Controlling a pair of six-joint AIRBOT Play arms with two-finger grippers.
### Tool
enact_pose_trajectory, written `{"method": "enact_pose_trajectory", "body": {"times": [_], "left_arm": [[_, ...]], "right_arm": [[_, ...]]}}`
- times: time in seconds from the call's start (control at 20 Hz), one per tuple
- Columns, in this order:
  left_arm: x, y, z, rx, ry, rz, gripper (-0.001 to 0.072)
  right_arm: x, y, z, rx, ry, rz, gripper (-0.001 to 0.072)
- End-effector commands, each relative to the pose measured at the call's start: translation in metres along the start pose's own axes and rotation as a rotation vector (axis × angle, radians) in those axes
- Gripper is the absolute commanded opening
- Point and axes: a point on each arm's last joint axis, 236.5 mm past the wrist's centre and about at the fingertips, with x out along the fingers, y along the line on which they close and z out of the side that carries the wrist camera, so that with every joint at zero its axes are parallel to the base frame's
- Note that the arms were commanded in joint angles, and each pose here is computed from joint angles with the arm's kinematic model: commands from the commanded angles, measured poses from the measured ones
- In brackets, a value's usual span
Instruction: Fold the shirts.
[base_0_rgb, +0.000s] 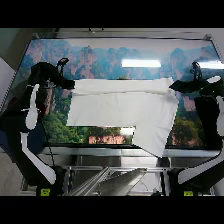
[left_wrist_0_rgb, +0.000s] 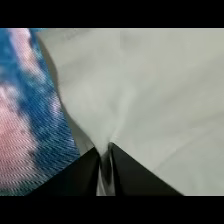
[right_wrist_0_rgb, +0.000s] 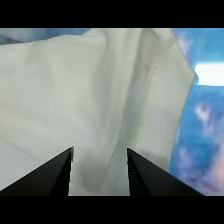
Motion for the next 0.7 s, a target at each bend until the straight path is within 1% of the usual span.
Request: {"method": "enact_pose_trajectory", "body": {"times": [0.0, 0.05, 0.1, 0.2, 0.3, 0.35, 0.5, 0.65], "left_arm": [[-0.012, -0.011, -0.016, -0.025, 0.067, -0.03, 0.0688], [-0.02, -0.014, -0.02, -0.033, 0.083, -0.038, 0.0688], [-0.031, -0.017, -0.023, -0.038, 0.092, -0.042, 0.0687], [-0.051, -0.016, -0.029, -0.081, 0.099, -0.045, 0.0687], [-0.066, -0.018, -0.051, -0.137, 0.156, -0.065, 0.0687], [-0.069, -0.019, -0.067, -0.159, 0.183, -0.075, 0.0687], [-0.057, -0.028, -0.13, -0.239, 0.276, -0.108, 0.0687], [-0.028, -0.037, -0.178, -0.291, 0.297, -0.107, 0.0687]], "right_arm": [[-0.018, 0.012, 0.002, 0.042, 0.01, 0.012, 0.0393], [-0.032, 0.013, 0.002, 0.054, 0.014, -0.006, 0.0392], [-0.048, 0.014, 0.001, 0.061, 0.025, -0.02, 0.037], [-0.079, 0.008, -0.011, 0.073, 0.076, -0.068, 0.0365], [-0.109, -0.007, -0.039, 0.131, 0.165, -0.121, 0.0365], [-0.123, -0.009, -0.057, 0.174, 0.202, -0.108, 0.0365], [-0.148, -0.019, -0.111, 0.309, 0.236, -0.105, 0.0364], [-0.167, -0.026, -0.154, 0.426, 0.23, -0.112, 0.0365]]}}
